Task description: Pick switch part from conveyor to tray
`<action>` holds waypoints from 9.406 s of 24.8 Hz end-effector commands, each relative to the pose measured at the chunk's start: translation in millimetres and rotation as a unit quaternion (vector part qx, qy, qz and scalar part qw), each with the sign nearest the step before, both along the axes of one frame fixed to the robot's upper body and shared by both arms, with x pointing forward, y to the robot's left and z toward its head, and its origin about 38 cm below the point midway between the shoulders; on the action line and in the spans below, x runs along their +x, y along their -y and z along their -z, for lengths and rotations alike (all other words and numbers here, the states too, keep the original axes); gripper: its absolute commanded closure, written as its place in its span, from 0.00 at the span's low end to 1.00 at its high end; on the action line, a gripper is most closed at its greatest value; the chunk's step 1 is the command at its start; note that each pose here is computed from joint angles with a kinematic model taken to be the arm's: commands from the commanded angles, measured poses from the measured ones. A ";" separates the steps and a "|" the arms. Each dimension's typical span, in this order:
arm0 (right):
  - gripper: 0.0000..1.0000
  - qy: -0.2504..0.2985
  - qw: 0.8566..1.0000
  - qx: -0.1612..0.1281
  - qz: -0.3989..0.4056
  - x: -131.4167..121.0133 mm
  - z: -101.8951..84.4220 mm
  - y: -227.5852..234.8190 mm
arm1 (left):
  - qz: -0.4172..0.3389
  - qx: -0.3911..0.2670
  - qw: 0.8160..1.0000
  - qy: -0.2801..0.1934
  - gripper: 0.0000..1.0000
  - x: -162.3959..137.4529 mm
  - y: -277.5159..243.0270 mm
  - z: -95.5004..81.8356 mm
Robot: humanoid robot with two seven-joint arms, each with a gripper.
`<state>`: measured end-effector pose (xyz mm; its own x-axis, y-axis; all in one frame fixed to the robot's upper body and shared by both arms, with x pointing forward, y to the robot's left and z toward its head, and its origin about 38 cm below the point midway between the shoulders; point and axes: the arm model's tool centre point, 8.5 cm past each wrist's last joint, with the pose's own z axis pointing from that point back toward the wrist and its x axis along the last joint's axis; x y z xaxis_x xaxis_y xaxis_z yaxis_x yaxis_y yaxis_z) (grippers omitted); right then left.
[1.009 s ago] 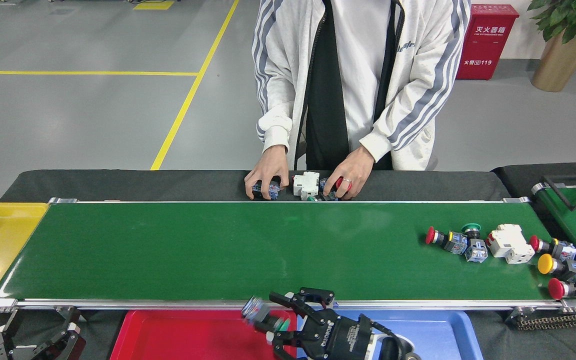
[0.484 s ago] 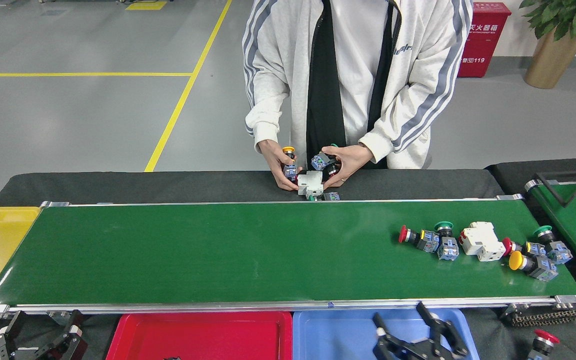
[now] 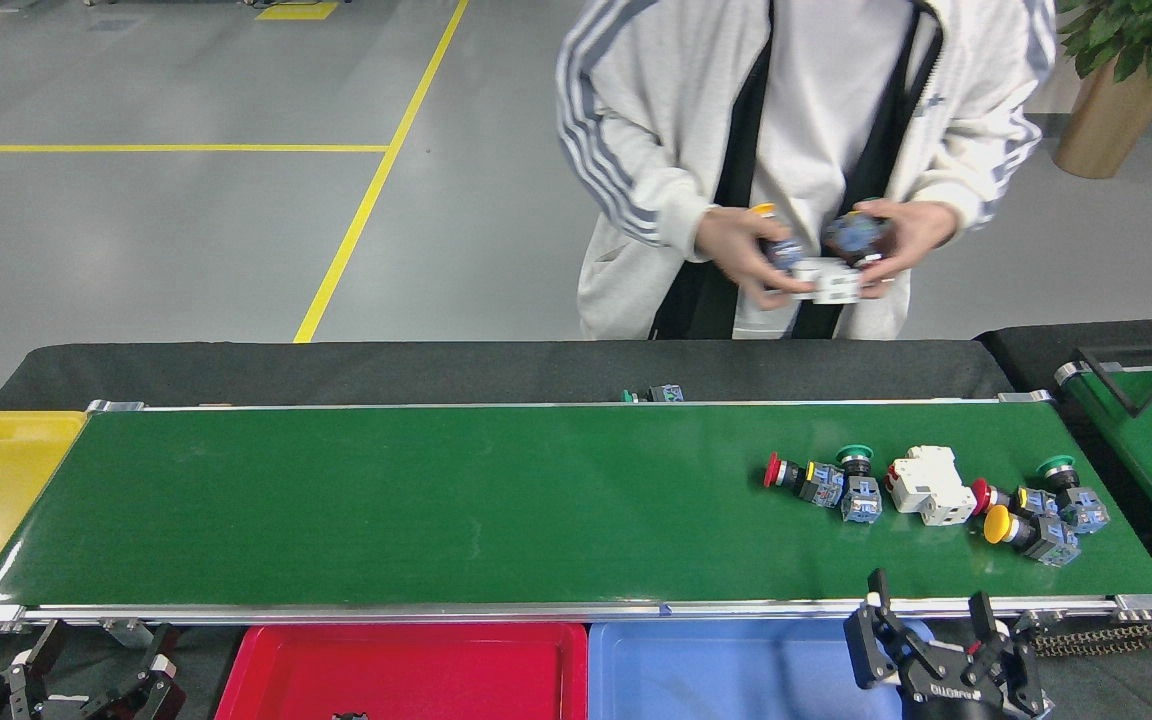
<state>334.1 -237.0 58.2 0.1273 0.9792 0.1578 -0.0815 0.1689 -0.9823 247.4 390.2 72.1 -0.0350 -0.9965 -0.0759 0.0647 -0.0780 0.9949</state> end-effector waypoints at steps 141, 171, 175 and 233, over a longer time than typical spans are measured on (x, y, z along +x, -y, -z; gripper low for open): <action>0.05 0.077 0.996 0.043 -0.016 -64.4 14.1 -61.2 | 0.132 0.077 0.987 0.044 0.00 73.3 108.0 -21.4; 0.05 -0.033 0.994 -0.044 -0.096 71.1 12.2 -153.5 | -0.016 0.040 0.995 -0.093 0.01 211.6 129.3 28.7; 0.09 -0.037 0.993 -0.047 -0.104 102.3 4.2 -159.3 | -0.047 0.036 0.996 -0.073 0.16 223.6 124.2 22.1; 0.01 0.047 0.996 0.013 -0.074 -3.7 -26.3 4.6 | 0.039 0.041 0.998 -0.039 0.00 72.4 149.2 4.1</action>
<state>322.3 -255.2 75.1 0.0300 0.9802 0.1958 -0.0037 0.1960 -0.9806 320.8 226.6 62.3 -0.1228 -0.9810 -0.1504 0.1470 -0.1678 0.9748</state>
